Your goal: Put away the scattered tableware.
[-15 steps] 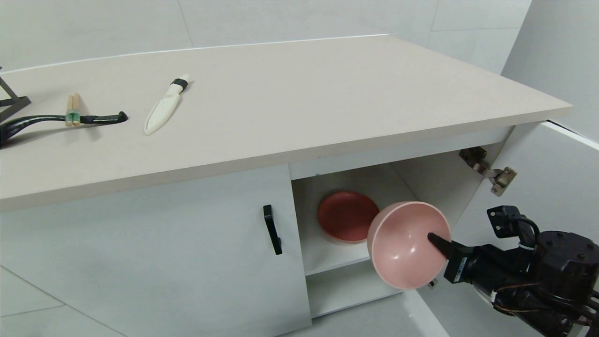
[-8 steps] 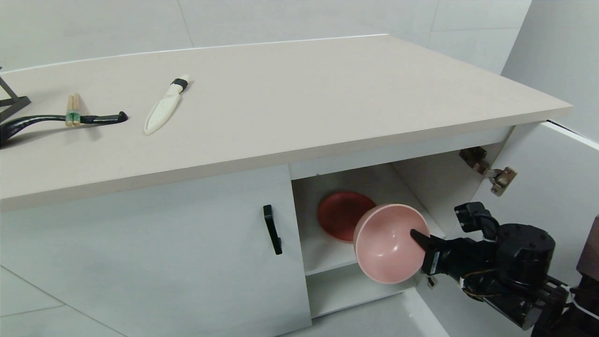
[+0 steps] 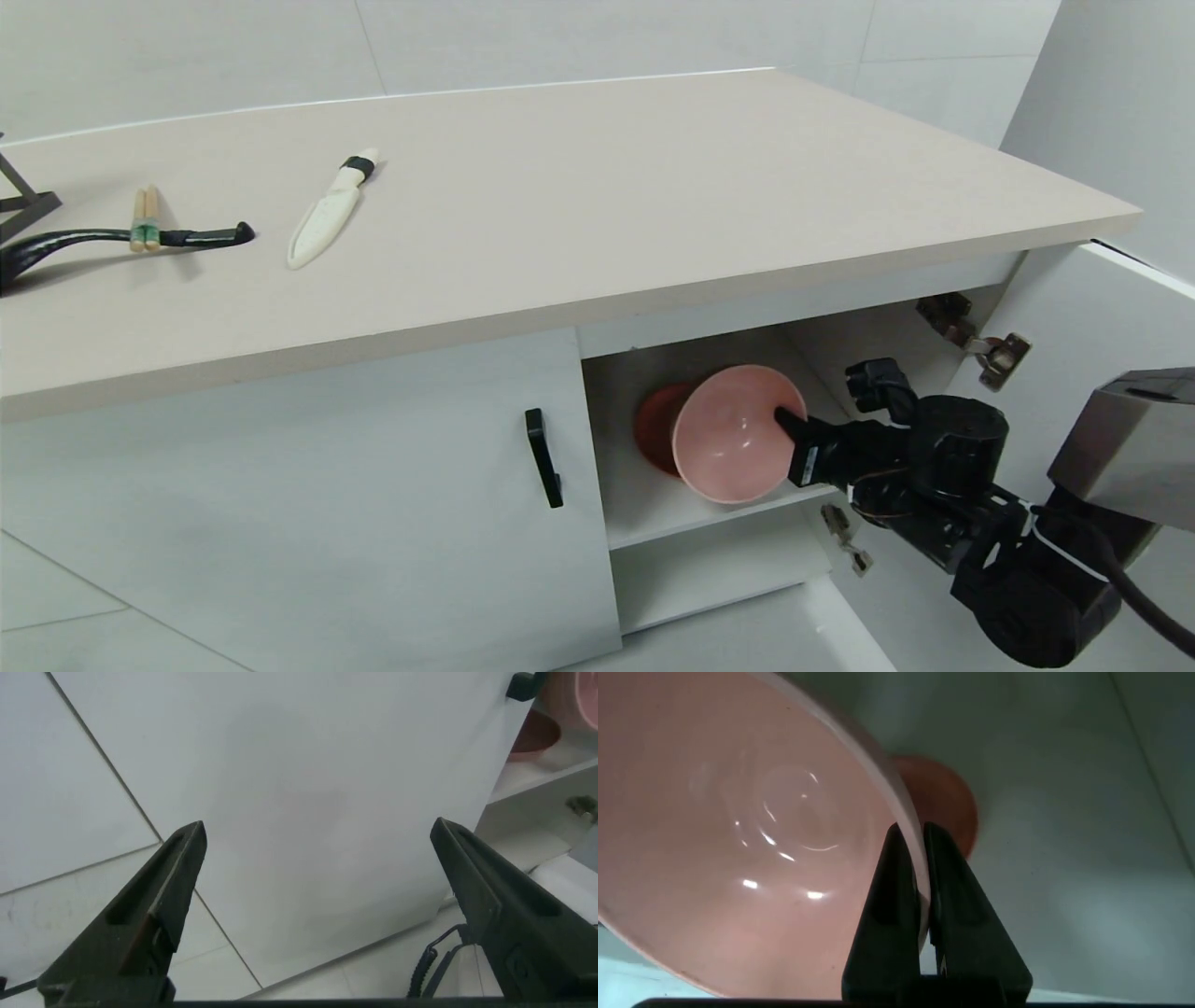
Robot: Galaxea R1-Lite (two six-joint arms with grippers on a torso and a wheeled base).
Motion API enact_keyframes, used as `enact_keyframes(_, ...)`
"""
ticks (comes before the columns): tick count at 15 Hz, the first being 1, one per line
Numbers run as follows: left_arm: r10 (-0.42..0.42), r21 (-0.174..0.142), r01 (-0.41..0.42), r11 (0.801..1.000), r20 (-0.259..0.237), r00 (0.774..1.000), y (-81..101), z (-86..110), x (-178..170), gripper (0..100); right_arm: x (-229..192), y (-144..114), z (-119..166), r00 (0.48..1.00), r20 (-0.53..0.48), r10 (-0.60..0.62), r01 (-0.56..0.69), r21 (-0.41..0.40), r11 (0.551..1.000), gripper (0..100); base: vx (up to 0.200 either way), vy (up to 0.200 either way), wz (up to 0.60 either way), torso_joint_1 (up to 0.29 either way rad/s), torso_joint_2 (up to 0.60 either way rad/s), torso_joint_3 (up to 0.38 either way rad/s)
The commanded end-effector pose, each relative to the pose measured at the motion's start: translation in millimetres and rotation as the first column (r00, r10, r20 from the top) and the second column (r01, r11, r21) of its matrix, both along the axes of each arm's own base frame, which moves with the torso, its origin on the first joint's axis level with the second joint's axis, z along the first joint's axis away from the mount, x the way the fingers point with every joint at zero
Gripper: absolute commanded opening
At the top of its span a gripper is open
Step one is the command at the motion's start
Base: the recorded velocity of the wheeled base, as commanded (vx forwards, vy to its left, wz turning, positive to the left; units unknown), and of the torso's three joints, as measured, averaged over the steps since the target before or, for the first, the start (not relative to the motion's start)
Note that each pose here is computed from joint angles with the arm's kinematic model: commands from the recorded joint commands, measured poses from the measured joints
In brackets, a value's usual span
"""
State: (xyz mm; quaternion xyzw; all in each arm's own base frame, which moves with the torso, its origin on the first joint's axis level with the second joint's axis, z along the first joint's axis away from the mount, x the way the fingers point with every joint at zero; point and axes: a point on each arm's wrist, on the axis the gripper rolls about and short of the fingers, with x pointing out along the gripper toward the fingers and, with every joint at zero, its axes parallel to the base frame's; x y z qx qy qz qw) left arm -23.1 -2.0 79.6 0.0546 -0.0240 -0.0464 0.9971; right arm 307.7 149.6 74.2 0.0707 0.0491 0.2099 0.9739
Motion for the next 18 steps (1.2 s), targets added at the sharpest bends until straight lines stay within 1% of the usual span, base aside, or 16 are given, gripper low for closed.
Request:
enact_keyframes(1,0.000,0.000,0.000,1.000,-0.002,1.000,0.0,0.1,0,100,12,5,1,1.000,0.001,-0.003,0.003,0.001,1.000,0,0.000,0.000,0.00,0.000,0.00,0.000)
enact_keyframes(5,0.008,-0.008,-0.008,1.000,-0.002,1.000,0.1,0.1,0,100,26,11,8,1.000,-0.010,-0.006,0.006,-0.005,1.000,0,0.000,0.000,0.00,0.000,0.00,0.000)
enact_keyframes(6,0.012,-0.014,-0.012,1.000,-0.003,1.000,0.2,0.1,0,100,26,11,6,1.000,-0.025,-0.007,0.006,-0.012,1.000,0,0.000,0.000,0.00,0.000,0.00,0.000)
enact_keyframes(8,0.032,-0.015,-0.032,0.999,-0.003,0.999,0.7,0.1,0,100,28,12,-1,0.999,-0.045,-0.007,0.006,-0.022,1.000,0,0.000,0.000,0.00,0.000,0.00,0.000)
enact_keyframes(11,0.030,-0.014,-0.030,0.999,-0.003,1.000,0.7,0.1,0,100,36,15,-9,0.998,-0.054,-0.009,0.007,-0.028,1.000,0,0.000,0.000,0.00,0.000,0.00,0.000)
enact_keyframes(14,0.030,-0.012,-0.030,0.999,-0.003,1.000,0.7,0.1,0,100,49,12,-18,0.997,-0.070,-0.030,0.028,-0.036,0.999,0,0.000,0.000,0.00,0.000,0.00,0.000)
enact_keyframes(18,0.032,-0.012,-0.032,0.999,-0.003,0.999,0.7,0.1,0,100,53,10,-24,0.995,-0.090,-0.039,0.035,-0.046,0.998,0,0.000,0.000,0.00,0.000,0.00,0.000)
